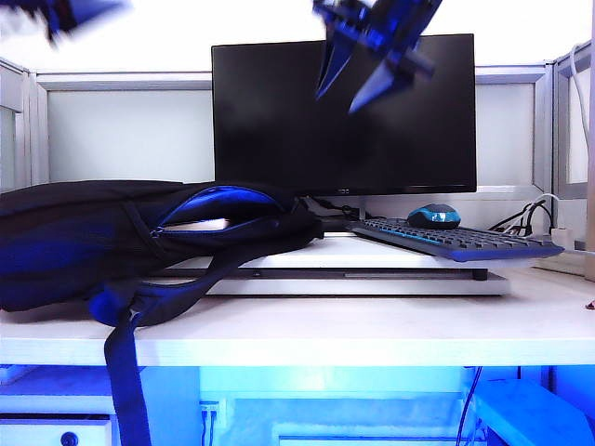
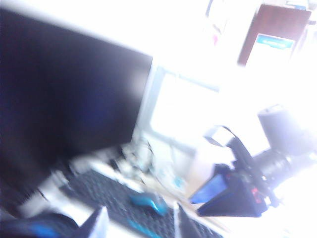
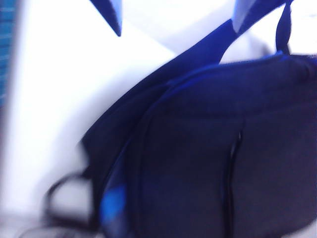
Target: Pick up the book on the desk and put it into the open backpack.
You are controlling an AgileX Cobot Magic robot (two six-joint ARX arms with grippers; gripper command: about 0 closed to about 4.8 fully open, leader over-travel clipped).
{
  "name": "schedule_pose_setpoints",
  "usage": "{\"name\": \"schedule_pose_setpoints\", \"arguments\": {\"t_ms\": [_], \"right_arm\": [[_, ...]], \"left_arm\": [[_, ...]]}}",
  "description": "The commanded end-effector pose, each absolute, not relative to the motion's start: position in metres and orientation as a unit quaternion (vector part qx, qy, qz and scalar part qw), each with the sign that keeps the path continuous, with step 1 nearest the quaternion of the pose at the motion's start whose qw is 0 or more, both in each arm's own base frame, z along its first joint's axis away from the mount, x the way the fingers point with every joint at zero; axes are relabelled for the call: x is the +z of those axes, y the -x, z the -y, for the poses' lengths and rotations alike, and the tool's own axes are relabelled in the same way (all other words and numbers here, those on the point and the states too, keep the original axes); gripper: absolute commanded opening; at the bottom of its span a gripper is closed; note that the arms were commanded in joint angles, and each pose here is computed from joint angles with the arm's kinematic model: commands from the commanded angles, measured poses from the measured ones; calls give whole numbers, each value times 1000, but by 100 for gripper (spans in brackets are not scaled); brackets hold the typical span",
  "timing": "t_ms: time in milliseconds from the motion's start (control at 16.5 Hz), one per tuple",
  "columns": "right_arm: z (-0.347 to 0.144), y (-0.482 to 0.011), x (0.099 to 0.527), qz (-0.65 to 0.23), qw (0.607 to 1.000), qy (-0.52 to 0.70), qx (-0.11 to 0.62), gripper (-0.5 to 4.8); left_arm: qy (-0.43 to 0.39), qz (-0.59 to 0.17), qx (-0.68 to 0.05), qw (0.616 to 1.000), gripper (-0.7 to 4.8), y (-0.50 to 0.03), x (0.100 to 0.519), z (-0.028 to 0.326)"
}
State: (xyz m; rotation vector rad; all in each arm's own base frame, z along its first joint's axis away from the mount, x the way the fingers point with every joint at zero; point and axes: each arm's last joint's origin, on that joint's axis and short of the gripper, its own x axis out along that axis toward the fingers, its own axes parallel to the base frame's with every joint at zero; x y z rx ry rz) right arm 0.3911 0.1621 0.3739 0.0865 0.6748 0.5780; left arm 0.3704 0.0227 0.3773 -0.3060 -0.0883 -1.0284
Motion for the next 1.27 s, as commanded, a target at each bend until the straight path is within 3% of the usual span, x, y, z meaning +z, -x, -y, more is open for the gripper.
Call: {"name": "schedule_pose_setpoints", "arguments": {"t_ms": [61, 182, 303, 364, 424, 485, 606, 667, 727, 788, 848, 970, 1273], "right_arm": [[-144, -357, 432, -228, 937, -26, 265, 236], [-130, -326, 465, -179, 951, -15, 252, 229], [-117, -292, 493, -139, 958, -4, 250, 163], [-109, -277, 502, -126, 960, 2, 250, 127], [-96, -249, 512, -107, 963, 8, 246, 63], [-89, -233, 515, -96, 965, 15, 245, 8], [-67, -195, 510, -82, 975, 22, 208, -9], [-56, -181, 503, -80, 978, 21, 192, -9], [-48, -167, 493, -78, 981, 19, 176, -9], [-40, -149, 475, -80, 986, 12, 147, -9], [-35, -138, 462, -81, 988, 5, 129, -9], [-27, -111, 428, -64, 991, -25, 117, -9], [-16, -72, 367, -53, 994, -52, 83, -8]], "left_arm": [[100, 79, -459, 879, 183, -324, 424, -35], [58, 101, -431, 895, 184, -284, 452, -41], [33, 101, -398, 911, 193, -241, 472, -43], [25, 93, -382, 919, 263, -224, 476, -42], [28, 68, -337, 939, 336, -201, 476, -41], [22, 43, -294, 954, 336, -187, 472, -40], [4, -44, -255, 966, 332, -168, 453, -25], [-19, -65, -252, 965, 281, -164, 448, -15], [-64, -77, -257, 961, 172, -158, 444, -1], [-94, -78, -265, 956, 122, -152, 444, 14], [-100, -75, -275, 953, 119, -147, 445, 22], [-96, -82, -248, 961, 27, -135, 443, 26], [-54, -46, -211, 975, 12, -89, 376, 19]]}}
